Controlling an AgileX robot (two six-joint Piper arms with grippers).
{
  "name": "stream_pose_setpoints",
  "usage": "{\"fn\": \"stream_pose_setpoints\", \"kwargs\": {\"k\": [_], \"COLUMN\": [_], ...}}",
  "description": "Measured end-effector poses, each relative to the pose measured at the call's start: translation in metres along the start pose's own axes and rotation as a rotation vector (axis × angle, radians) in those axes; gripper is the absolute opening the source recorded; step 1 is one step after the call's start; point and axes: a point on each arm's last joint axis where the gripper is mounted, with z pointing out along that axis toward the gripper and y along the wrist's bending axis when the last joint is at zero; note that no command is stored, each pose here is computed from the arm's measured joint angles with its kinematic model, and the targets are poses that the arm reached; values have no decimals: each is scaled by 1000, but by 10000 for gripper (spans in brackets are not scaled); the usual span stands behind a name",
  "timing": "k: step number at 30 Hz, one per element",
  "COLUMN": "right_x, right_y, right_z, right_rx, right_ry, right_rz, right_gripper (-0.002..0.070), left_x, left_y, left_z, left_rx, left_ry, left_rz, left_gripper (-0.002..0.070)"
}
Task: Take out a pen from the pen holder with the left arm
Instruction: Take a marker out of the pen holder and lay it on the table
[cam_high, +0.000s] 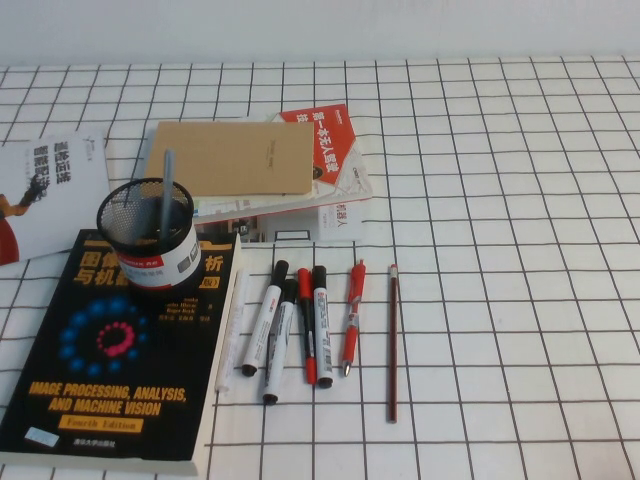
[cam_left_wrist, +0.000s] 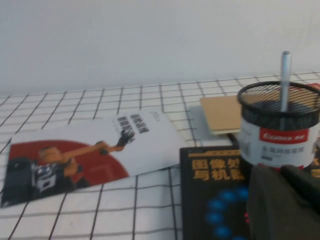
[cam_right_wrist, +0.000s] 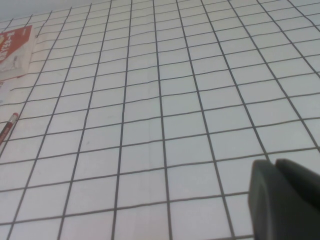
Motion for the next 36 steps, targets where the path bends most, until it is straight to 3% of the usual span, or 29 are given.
{"fn": "stream_pose_setpoints", "kwargs": {"k": [4, 7, 14, 36], "right_x": [0, 0, 0, 0], "right_y": [0, 0, 0, 0], "right_z": [0, 0, 0, 0], "right_rx": [0, 0, 0, 0], "right_ry": [-2, 0, 0, 0], "right_rz": [0, 0, 0, 0], "right_gripper": [-17, -17, -16, -16], "left_x": [17, 31, 45, 45], "left_y": [4, 4, 0, 0], "left_z": [-7, -6, -7, -7], "left_rx": [-94, -114, -81, -81], "left_ry": [80, 154, 253, 258], "left_rz": [-29, -15, -62, -53], "left_gripper": [1, 1, 1, 1]}}
